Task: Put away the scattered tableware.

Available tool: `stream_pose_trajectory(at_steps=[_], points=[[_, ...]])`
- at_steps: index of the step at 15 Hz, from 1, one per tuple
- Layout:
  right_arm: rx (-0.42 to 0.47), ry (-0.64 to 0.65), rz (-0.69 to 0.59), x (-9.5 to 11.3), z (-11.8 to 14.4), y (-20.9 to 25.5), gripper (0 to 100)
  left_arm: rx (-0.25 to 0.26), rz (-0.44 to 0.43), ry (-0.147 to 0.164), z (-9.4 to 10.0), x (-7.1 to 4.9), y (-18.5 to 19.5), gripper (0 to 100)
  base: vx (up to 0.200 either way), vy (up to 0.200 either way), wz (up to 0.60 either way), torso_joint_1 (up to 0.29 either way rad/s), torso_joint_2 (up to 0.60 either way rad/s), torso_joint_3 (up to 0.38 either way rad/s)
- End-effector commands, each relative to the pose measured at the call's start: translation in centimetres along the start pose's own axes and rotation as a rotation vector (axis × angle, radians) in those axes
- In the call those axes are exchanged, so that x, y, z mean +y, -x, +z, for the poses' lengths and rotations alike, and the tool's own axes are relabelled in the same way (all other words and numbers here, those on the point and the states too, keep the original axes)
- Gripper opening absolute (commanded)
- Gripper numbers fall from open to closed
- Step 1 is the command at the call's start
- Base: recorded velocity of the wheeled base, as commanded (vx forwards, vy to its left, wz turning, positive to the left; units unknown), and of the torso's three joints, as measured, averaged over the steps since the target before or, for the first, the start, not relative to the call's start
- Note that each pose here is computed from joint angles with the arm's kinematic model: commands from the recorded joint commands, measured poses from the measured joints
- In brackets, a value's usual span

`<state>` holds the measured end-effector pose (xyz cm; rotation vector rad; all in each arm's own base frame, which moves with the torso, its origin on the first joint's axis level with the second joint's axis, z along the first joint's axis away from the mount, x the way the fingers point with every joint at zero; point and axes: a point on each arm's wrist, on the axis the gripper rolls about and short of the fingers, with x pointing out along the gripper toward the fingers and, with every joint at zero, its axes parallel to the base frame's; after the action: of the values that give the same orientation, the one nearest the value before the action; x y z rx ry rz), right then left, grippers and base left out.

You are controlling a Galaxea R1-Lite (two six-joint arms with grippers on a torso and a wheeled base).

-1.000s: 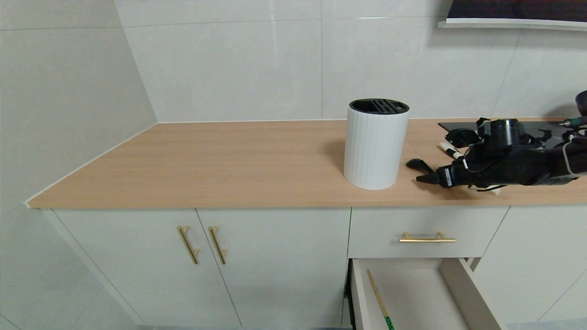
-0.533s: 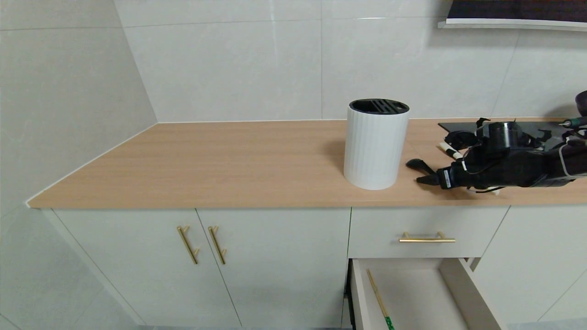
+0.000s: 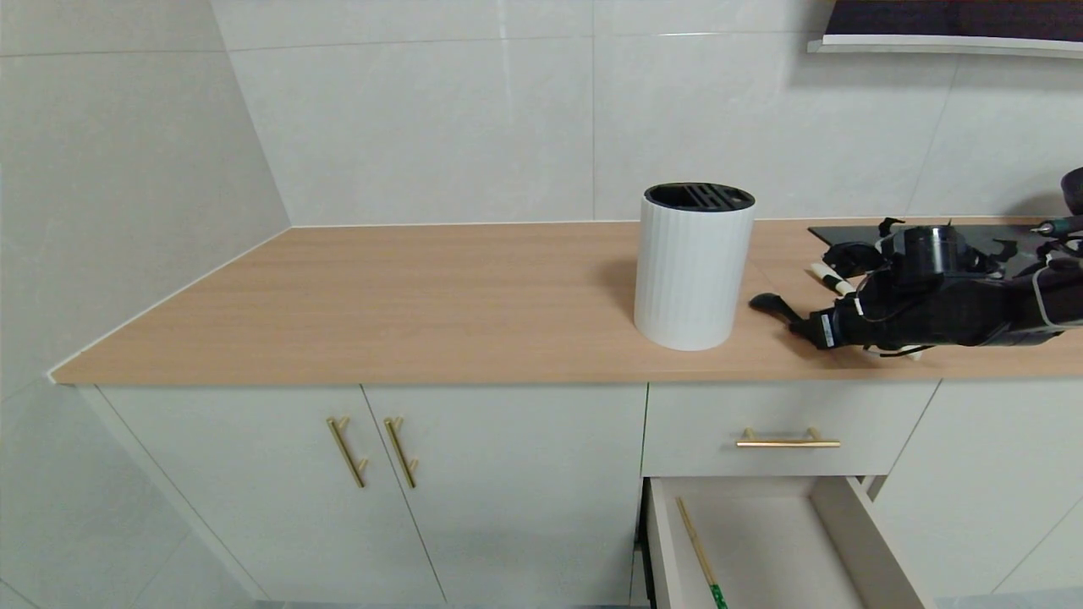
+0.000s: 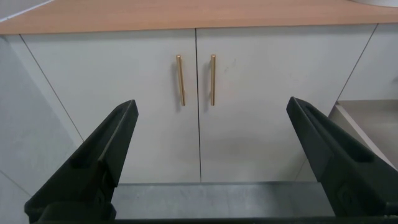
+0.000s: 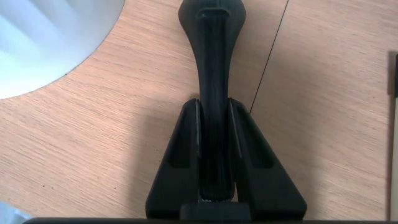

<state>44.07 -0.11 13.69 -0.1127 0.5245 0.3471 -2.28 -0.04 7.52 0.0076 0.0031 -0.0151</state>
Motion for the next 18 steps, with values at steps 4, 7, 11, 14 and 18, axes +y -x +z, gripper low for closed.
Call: stream_pose_trajectory(at_steps=[4, 7, 11, 14, 18], points=[[-0.034, -0.009, -0.013, 0.1, 1.0, 1.1, 0, 0.0, 0.001, 0.0, 0.0, 0.0, 0.0, 100, 0.0, 0.0, 0.0, 0.0, 0.0, 0.0], [-0.109, -0.123, -0.006, 2.1, 3.3, 6.4, 0, 0.0, 0.0, 0.0, 0.0, 0.0, 0.0, 100, 0.0, 0.0, 0.0, 0.0, 0.0, 0.0], [-0.107, -0.155, -0.038, 4.9, 2.0, 13.1, 0, 0.0, 0.001, 0.0, 0.0, 0.0, 0.0, 100, 0.0, 0.0, 0.0, 0.0, 0.0, 0.0], [-0.086, -0.161, -0.027, 6.2, -0.2, 16.0, 0, 0.0, 0.001, 0.002, 0.0, 0.0, 0.0, 100, 0.0, 0.0, 0.0, 0.0, 0.0, 0.0], [-0.007, -0.118, 0.051, 10.3, -5.4, 19.9, 0, 0.0, 0.001, 0.0, 0.0, 0.0, 0.0, 100, 0.0, 0.0, 0.0, 0.0, 0.0, 0.0]])
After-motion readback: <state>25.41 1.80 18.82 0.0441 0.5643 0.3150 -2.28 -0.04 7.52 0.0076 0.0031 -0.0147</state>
